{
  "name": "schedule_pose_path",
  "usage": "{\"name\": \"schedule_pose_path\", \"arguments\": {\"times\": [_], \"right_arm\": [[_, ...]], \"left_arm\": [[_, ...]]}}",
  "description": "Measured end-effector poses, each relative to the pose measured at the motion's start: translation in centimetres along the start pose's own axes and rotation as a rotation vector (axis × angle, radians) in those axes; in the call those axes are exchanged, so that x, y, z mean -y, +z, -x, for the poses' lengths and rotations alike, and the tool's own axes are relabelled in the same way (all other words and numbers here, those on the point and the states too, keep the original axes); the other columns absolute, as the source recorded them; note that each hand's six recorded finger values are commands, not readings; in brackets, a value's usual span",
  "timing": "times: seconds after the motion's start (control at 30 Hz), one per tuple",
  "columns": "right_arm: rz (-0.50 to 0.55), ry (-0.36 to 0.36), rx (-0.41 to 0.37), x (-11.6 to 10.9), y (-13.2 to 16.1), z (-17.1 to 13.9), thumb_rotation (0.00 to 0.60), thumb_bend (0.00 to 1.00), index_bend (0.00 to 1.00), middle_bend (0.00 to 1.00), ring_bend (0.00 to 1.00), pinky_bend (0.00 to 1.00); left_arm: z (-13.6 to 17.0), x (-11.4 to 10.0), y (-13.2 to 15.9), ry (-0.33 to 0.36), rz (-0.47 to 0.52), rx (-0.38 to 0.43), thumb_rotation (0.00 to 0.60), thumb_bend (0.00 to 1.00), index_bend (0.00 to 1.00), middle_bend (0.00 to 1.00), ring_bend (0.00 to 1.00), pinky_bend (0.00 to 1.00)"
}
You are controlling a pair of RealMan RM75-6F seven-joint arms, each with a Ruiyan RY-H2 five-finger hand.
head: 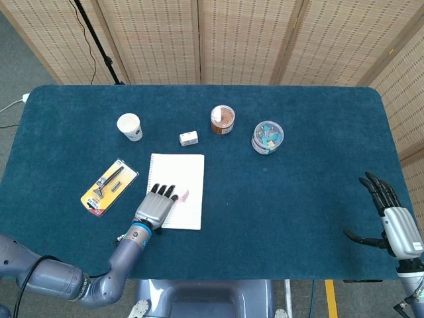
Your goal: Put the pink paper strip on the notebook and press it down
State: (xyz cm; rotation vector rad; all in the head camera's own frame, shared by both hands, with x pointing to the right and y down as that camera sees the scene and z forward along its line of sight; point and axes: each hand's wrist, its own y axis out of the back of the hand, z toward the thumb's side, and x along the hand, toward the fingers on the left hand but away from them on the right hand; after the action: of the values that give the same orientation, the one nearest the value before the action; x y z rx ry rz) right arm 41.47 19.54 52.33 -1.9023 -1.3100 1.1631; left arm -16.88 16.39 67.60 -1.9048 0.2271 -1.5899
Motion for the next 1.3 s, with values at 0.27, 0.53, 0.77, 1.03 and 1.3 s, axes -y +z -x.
{"name": "schedule_pose_path", "arguments": {"times": [0.27,0.53,0.77,1.03,1.3], "right_arm": [[0.001,-0.002,0.002,-0.1,0.0,0.0,0.600,0.00,0.01,0.00,0.00,0.00],[0.006,-0.005,0.003,-0.2,-0.1,0.0,0.600,0.00,0.01,0.00,0.00,0.00],[0.006,-0.005,0.002,-0.2,0.0,0.0,0.600,0.00,0.01,0.00,0.00,0.00],[0.005,-0.005,0.003,-0.2,0.0,-0.1,0.600,0.00,0.01,0.00,0.00,0.00],[0.009,-0.005,0.001,-0.3,0.0,-0.1,0.600,0.00,0.01,0.00,0.00,0.00]], "left_arm": [[0.4,0.1,0.6,-0.004,-0.004,0.020,0.600,0.00,0.21,0.00,0.00,0.00],[0.8,0.4,1.1,-0.022,-0.018,0.021,0.600,0.00,0.21,0.00,0.00,0.00],[0.4,0.3,0.3,-0.022,-0.010,-0.007,0.600,0.00,0.21,0.00,0.00,0.00],[0.2,0.1,0.1,-0.017,-0.001,-0.002,0.600,0.00,0.21,0.00,0.00,0.00],[0.9,-0.9,0.2,0.009,0.016,0.015,0.600,0.00,0.21,0.00,0.00,0.00]]}}
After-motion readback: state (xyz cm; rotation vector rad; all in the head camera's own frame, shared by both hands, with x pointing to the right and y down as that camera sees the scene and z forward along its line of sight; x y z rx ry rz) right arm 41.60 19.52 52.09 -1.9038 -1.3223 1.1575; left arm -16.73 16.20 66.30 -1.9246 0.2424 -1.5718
